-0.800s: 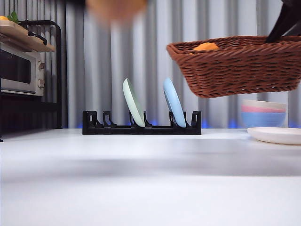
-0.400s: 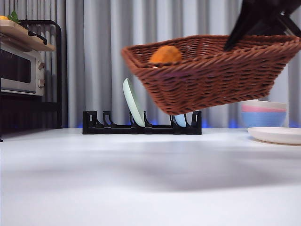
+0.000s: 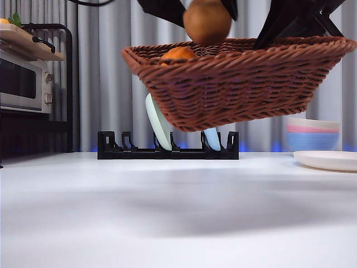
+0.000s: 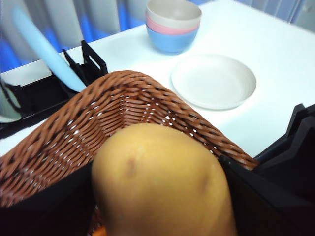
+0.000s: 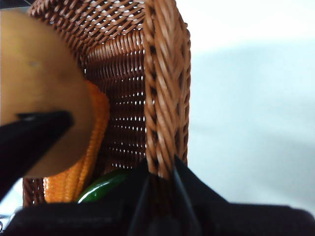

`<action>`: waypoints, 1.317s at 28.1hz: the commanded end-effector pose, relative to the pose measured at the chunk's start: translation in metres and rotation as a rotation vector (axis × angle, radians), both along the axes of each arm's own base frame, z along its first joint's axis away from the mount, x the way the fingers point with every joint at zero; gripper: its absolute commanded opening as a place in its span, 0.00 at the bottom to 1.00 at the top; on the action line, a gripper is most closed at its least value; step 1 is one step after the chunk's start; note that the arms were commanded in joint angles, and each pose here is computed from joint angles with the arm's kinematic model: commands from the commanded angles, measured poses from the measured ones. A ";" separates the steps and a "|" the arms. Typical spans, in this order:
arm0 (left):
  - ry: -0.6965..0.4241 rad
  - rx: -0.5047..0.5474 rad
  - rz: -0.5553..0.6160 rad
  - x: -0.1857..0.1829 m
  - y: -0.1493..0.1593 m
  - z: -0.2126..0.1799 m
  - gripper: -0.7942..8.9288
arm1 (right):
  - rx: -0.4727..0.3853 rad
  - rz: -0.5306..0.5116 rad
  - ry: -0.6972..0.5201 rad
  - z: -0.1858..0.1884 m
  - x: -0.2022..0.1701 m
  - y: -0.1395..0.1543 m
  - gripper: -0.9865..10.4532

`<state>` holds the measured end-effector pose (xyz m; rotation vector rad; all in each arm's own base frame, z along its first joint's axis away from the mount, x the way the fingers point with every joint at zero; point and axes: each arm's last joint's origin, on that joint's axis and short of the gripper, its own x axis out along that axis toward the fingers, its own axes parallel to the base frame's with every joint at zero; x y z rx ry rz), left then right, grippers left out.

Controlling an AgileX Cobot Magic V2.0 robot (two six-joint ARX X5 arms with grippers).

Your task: Pick up the basket,pick up the corn from the table,pick up the potato from the table,pick up the cucumber from the table,put all items into the basket

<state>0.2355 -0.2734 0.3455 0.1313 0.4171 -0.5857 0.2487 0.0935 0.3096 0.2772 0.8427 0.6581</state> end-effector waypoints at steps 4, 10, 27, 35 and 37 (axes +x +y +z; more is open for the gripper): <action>-0.011 0.050 -0.014 0.007 -0.006 -0.007 0.69 | 0.028 -0.003 -0.015 0.006 0.000 0.001 0.08; -0.010 0.049 -0.007 0.009 -0.004 -0.007 0.70 | 0.031 -0.003 -0.012 0.006 0.000 0.001 0.08; -0.161 0.019 -0.030 -0.020 0.031 0.119 0.70 | 0.093 -0.092 0.100 -0.030 0.042 0.014 0.08; -0.219 -0.024 0.012 -0.027 0.040 0.147 0.70 | 0.117 -0.232 0.269 -0.075 0.070 0.028 0.08; -0.210 -0.012 0.012 -0.027 0.041 0.145 0.70 | 0.086 -0.242 0.296 -0.085 0.072 0.032 0.08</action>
